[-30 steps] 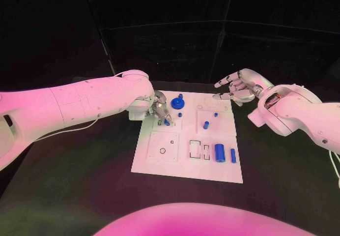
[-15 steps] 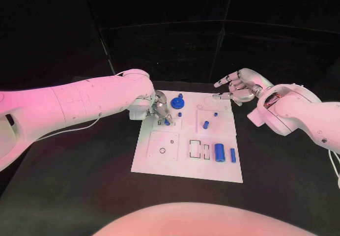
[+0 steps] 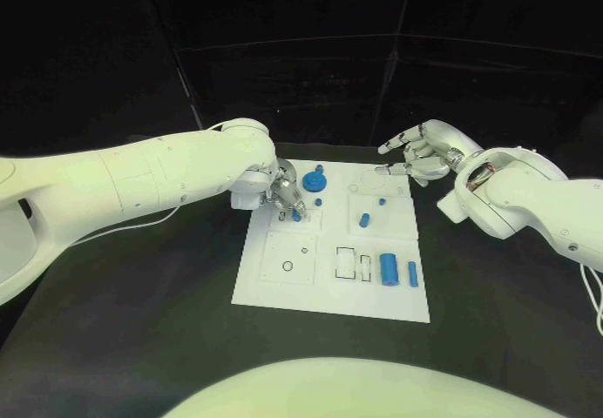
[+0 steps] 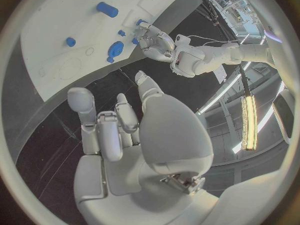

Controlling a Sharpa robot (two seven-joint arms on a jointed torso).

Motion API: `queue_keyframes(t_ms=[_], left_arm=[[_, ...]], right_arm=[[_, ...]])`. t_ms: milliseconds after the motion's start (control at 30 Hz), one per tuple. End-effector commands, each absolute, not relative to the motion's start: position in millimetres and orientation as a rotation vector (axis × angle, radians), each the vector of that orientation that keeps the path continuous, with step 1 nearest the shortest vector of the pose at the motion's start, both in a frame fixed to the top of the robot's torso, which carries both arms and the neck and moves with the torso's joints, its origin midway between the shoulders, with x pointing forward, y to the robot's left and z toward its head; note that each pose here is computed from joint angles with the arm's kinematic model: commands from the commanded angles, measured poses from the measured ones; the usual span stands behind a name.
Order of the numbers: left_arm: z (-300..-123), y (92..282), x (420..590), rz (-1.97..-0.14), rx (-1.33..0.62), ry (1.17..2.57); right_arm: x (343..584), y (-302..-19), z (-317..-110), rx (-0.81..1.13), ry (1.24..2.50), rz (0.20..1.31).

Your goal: Assemble the parts on the task board

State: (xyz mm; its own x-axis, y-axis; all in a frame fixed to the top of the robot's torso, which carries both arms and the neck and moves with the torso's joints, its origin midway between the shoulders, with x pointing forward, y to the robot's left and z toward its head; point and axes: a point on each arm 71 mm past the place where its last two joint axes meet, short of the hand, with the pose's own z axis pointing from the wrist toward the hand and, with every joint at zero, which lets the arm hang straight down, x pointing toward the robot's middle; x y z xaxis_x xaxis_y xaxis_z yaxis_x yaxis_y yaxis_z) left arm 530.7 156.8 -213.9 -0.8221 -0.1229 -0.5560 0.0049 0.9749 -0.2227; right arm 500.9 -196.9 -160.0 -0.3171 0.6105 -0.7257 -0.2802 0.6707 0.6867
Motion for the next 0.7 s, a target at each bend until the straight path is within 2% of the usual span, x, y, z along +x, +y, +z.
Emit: queue_keyframes(t_ms=[33, 700], left_arm=[[-217.5, 156.1, 527.8, -0.265, -0.043, 2.582], [-217.8, 156.1, 534.3, -0.266, -0.094, 2.59]], right_arm=[[501.0, -196.1, -158.7, 0.265, 1.669, 0.92], [501.5, -194.9, -158.9, 0.263, 1.67, 0.923]])
